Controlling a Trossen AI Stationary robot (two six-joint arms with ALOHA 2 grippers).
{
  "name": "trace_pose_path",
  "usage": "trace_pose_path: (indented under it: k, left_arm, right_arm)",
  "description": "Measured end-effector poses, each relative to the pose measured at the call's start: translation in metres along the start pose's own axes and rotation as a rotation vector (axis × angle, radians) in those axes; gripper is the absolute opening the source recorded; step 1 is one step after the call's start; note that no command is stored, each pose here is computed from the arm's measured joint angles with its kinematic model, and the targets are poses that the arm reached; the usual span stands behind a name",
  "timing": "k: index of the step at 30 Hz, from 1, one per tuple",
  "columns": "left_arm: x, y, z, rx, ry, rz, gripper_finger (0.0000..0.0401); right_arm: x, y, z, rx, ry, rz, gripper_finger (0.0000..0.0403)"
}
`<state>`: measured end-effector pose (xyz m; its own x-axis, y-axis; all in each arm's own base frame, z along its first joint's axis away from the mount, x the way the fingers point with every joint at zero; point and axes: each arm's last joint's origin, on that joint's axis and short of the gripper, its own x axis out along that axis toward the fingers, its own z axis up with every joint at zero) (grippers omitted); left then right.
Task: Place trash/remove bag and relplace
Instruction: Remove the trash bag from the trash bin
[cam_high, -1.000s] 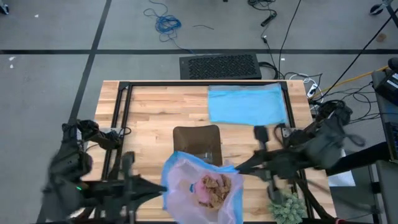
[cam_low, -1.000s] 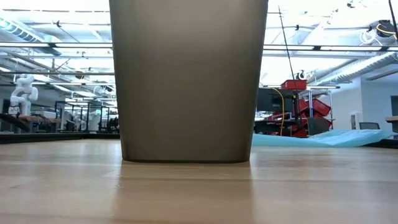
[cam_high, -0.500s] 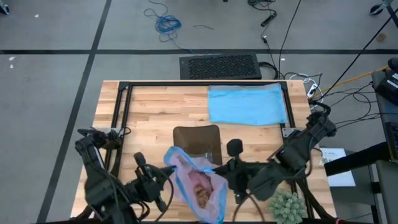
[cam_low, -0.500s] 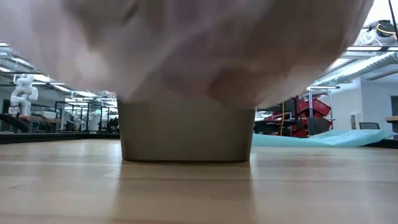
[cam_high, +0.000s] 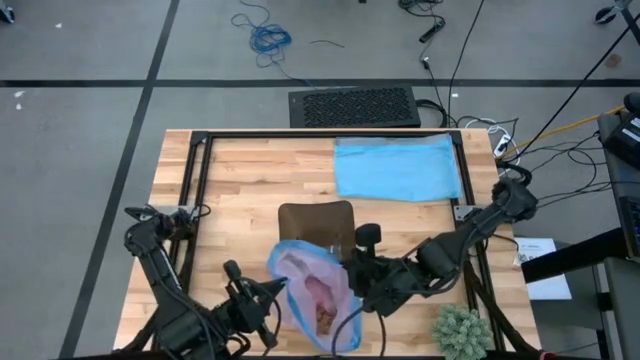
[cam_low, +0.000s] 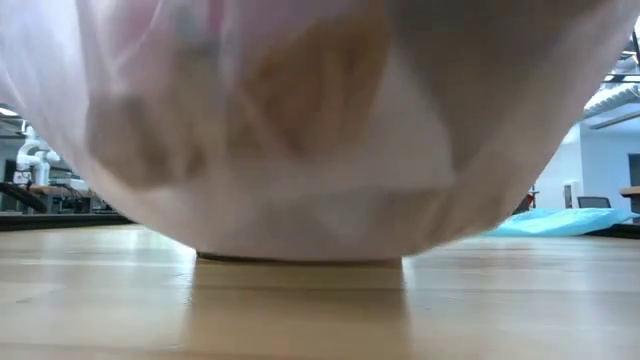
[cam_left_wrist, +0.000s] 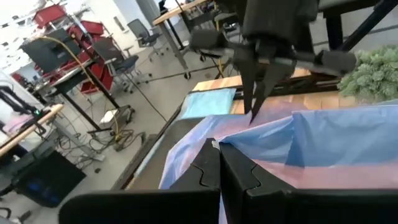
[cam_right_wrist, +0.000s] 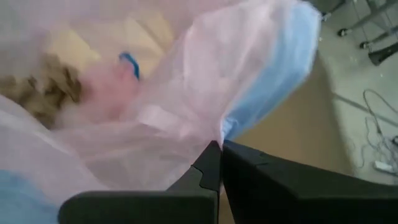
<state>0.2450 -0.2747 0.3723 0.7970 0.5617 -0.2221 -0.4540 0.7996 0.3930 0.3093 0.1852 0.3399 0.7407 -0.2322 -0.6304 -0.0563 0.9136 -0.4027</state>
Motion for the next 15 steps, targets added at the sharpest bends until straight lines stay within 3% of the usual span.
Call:
trace_pose_path:
  k: [9, 15]
  left_arm:
    - [0.019, -0.01, -0.024, -0.023, 0.028, 0.054, 0.0]
    - [0.026, -0.005, -0.022, -0.021, 0.041, 0.072, 0.0]
  right_arm:
    - [0.039, -0.002, -0.042, 0.065, -0.022, -0.008, 0.0001]
    - [0.041, -0.027, -0.033, 0.052, -0.088, -0.059, 0.0001]
